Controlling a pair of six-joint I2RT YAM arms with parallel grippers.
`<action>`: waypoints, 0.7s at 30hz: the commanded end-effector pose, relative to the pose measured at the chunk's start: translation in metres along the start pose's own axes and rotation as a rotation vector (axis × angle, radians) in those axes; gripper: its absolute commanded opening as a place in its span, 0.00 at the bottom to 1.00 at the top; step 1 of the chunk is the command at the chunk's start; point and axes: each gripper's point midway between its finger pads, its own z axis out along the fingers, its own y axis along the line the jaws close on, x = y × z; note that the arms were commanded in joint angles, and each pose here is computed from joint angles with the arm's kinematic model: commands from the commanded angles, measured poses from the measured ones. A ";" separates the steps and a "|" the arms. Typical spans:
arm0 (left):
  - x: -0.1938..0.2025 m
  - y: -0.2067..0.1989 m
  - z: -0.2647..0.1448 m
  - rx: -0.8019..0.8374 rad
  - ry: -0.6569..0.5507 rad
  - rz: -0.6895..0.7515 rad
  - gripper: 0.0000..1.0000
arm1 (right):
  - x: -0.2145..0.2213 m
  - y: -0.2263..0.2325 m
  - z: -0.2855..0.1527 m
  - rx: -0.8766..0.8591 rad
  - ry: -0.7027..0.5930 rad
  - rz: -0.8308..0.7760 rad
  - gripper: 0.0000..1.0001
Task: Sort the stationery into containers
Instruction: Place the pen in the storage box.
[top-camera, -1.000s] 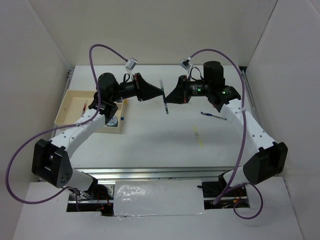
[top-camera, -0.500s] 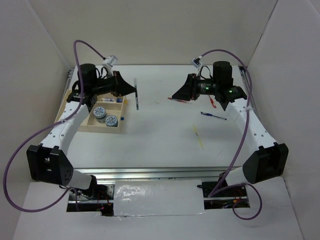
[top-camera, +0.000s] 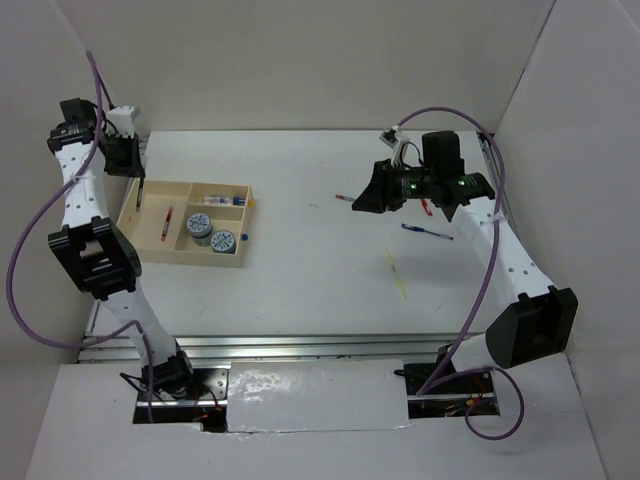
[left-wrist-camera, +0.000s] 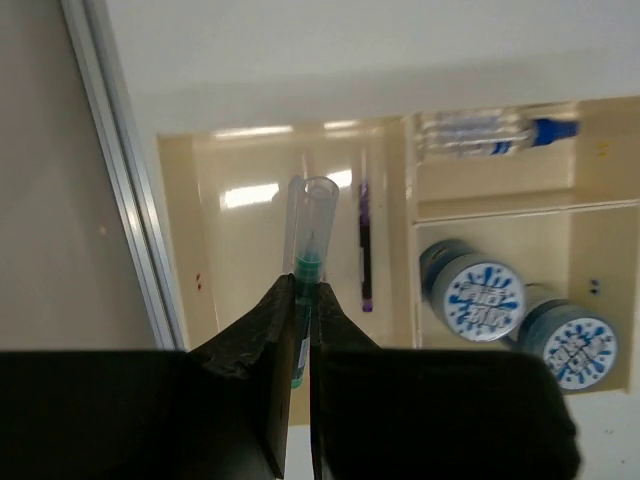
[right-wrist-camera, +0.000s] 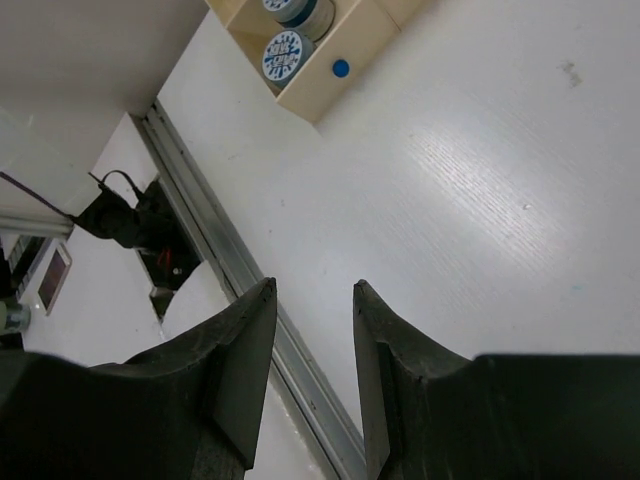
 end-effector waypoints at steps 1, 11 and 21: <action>0.050 0.023 0.012 -0.037 0.205 0.037 0.00 | -0.004 -0.003 0.000 0.030 0.007 -0.038 0.44; 0.102 0.041 0.085 -0.102 0.364 -0.023 0.00 | 0.017 -0.044 0.000 0.192 0.091 0.011 0.44; 0.120 0.036 0.110 -0.154 0.426 -0.039 0.17 | 0.085 -0.143 -0.016 0.567 0.350 -0.021 0.45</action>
